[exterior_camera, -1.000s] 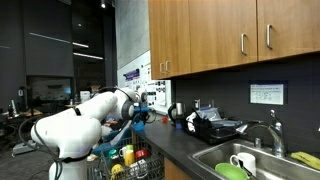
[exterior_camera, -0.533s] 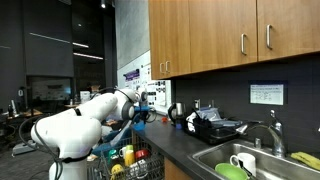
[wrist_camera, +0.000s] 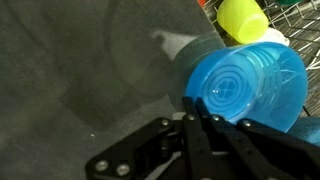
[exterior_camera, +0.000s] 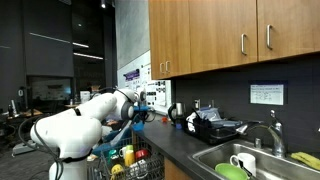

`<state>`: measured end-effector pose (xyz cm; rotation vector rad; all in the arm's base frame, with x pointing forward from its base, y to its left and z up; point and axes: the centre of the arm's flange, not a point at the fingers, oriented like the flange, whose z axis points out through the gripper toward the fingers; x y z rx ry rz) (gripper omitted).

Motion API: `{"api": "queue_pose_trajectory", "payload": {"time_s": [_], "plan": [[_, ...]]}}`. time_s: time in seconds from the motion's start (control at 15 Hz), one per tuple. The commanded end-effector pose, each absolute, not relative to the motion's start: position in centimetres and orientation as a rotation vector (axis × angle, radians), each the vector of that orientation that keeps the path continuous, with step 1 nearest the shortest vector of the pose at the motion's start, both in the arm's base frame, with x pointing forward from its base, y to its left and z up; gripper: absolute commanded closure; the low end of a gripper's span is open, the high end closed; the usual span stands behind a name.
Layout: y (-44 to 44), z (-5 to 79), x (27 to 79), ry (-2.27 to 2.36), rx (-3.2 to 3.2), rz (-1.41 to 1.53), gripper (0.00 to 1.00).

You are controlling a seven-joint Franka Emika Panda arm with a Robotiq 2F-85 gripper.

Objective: Put the blue bowl in the dish washer dish rack

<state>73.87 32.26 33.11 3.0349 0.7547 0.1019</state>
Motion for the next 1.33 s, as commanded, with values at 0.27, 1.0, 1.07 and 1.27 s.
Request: {"api": "queue_pose_trajectory", "payload": {"time_s": [0.27, 1.0, 1.07, 1.27], "plan": [[31.5, 33.5, 68.5, 0.764, 3.041, 0.007, 0.99], [31.3, 33.2, 63.0, 0.795, 3.010, -0.285, 0.99], [31.8, 32.7, 62.8, 0.813, 3.016, -0.293, 0.99], [33.5, 31.7, 62.0, 0.861, 3.020, -0.312, 0.99]]}}
